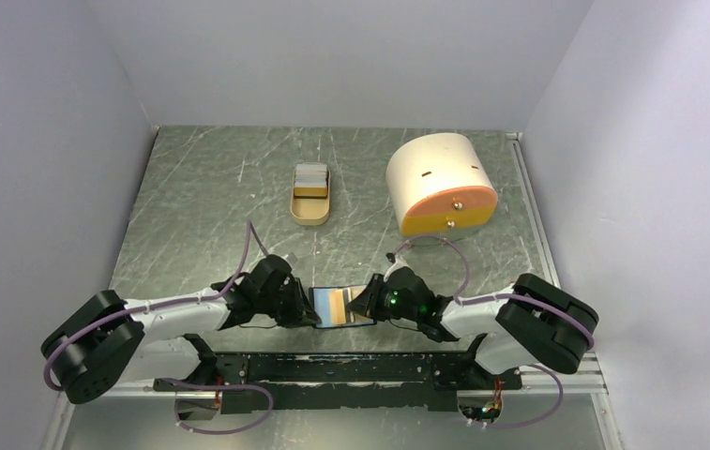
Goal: Put the credit cards into the card holder
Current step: Insert the credit card into the card holder.
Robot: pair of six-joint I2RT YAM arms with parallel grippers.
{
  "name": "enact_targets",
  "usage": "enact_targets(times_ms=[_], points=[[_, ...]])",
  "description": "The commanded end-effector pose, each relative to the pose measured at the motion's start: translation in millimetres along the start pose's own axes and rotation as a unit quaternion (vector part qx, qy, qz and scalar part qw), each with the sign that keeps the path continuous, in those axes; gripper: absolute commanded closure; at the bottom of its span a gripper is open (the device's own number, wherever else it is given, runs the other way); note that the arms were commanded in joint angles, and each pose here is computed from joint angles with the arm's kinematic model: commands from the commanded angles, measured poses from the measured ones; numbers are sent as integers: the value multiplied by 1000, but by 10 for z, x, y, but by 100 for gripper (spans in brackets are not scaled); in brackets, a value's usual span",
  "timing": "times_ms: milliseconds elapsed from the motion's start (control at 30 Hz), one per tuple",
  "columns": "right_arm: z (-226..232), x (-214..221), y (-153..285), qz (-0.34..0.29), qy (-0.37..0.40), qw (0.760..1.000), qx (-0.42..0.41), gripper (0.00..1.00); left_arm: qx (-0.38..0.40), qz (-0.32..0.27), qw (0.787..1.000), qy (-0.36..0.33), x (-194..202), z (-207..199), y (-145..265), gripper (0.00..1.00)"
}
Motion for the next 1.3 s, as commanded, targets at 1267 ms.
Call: enact_targets(times_ms=[1267], points=[[230,17,-151,33,110,993,-8,77,104,-39,993,-39,-55,-206,93,72]])
Point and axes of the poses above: each gripper's point midway between its finger pads, its own y axis back along the fingers, its own z axis along the line the jaws close on, x = y × z, the point moved 9 cm from there along y, back along the fingers, and after that the axes turned 15 degrees about -y, right-handed, at the moved point
